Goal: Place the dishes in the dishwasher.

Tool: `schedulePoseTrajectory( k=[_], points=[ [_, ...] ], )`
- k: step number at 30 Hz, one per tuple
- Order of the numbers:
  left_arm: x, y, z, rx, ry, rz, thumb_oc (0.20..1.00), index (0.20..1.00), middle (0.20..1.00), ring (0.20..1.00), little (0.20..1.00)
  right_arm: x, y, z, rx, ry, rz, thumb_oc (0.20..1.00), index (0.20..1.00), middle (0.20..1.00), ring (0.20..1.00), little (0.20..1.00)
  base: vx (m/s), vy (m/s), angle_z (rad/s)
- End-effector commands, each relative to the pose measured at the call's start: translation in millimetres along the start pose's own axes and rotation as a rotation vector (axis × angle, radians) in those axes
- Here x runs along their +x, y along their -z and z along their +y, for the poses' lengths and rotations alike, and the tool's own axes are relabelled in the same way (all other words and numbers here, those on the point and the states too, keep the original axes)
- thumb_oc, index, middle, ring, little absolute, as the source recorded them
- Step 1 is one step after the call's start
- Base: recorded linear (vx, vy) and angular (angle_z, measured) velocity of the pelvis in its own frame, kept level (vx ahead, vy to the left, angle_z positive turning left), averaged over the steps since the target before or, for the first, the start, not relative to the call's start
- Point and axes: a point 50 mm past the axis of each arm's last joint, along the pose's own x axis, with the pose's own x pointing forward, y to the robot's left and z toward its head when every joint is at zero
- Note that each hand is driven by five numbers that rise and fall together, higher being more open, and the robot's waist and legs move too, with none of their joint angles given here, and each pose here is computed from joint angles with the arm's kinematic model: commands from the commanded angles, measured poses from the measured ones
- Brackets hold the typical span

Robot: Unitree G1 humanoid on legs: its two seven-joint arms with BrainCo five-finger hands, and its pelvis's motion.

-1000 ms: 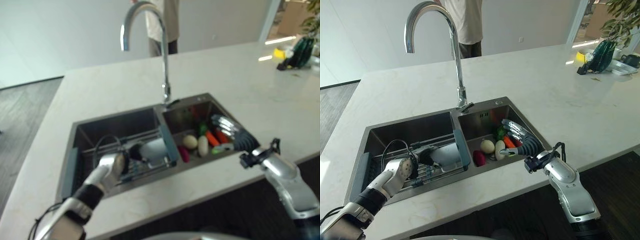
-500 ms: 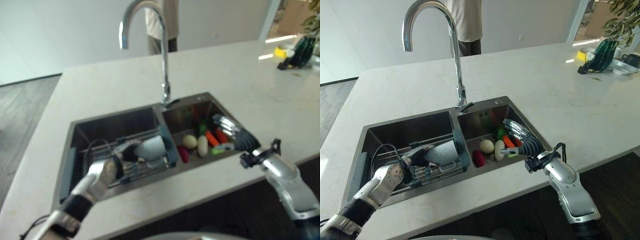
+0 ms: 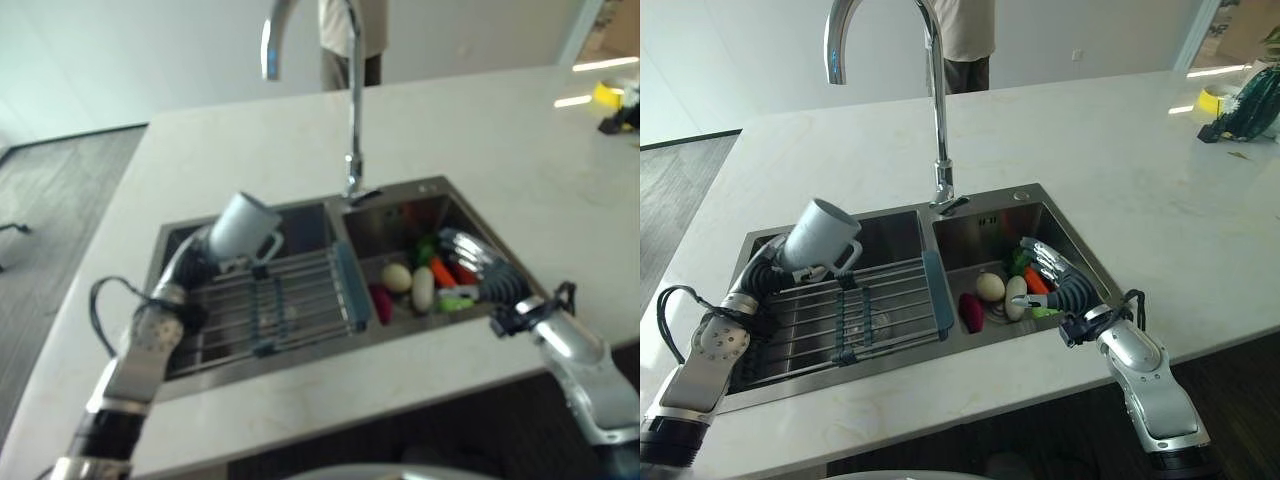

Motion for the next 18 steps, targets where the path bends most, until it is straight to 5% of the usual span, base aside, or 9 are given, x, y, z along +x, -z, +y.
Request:
schedulePoseTrajectory(
  k=[1,10,18],
  points=[
    [1.0,-34.1,12.6,-0.073,-0.046,-0.195,0.200,0.200,0.200,0.200,0.200,-6.1,-32.3,-7.6,-0.060,0.068,-0.156,1.000,1.000,1.000,1.000,1.000,0.00,-0.105,0.15],
    [-28.0,-41.5,14.2,-0.403,-0.089,-0.266,0.200,0.200,0.200,0.200,0.200,-13.2,-33.7,-7.8,-0.073,0.066,-0.173,1.000,1.000,1.000,1.000,1.000,-0.02,-0.170,0.20],
    [-34.6,-45.9,10.6,-0.480,-0.097,-0.309,0.200,0.200,0.200,0.200,0.200,-16.7,-48.3,-26.6,-0.119,0.147,-0.260,1.000,1.000,1.000,1.000,1.000,-0.16,-0.130,0.68]
  ],
)
